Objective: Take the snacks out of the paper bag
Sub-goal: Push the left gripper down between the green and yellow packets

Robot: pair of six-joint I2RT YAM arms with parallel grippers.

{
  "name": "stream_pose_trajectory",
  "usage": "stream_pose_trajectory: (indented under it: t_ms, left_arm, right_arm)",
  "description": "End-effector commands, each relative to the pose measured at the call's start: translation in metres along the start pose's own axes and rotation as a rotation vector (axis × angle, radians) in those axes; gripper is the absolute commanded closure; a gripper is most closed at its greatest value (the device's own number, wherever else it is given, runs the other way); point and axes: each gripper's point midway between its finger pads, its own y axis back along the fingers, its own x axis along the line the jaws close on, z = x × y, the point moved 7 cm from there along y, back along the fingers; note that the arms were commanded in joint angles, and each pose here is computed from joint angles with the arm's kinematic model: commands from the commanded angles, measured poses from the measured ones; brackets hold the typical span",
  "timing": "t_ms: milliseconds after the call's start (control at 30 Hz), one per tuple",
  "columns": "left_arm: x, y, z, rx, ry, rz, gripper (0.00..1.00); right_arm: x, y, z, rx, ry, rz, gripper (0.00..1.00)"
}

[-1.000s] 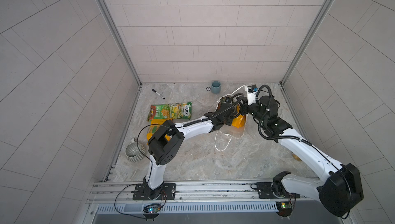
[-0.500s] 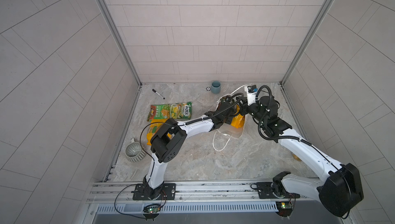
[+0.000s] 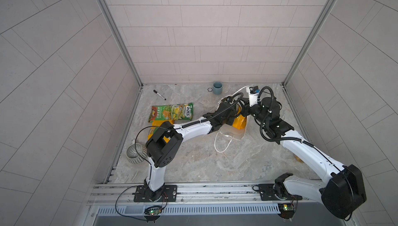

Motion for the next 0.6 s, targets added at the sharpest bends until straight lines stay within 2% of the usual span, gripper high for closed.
stream_pose_trajectory:
  t_ms: [0,33,100,200,267,567]
  left_arm:
    - [-0.002,0.019,0.019,-0.067,0.0,-0.025,1.0]
    - [-0.001,0.02,0.02,-0.064,0.0,-0.013,0.97]
    - [0.001,0.02,0.022,-0.054,-0.006,0.008,0.7]
    - [0.002,0.015,0.02,-0.021,-0.02,0.032,0.65]
    - [0.002,0.009,0.018,0.004,-0.028,0.045,0.58]
    - [0.008,-0.015,-0.003,0.093,-0.019,0.122,0.54]
  right_arm:
    - [0.006,0.006,0.017,-0.084,-0.003,0.027,1.0]
    - [0.006,0.006,0.016,-0.083,-0.003,0.027,1.0]
    - [0.006,0.006,0.017,-0.086,-0.002,0.027,1.0]
    - [0.006,0.005,0.016,-0.083,-0.002,0.027,1.0]
    - [0.006,0.005,0.015,-0.08,-0.002,0.026,1.0]
    - [0.005,0.004,0.013,-0.078,0.001,0.026,1.0]
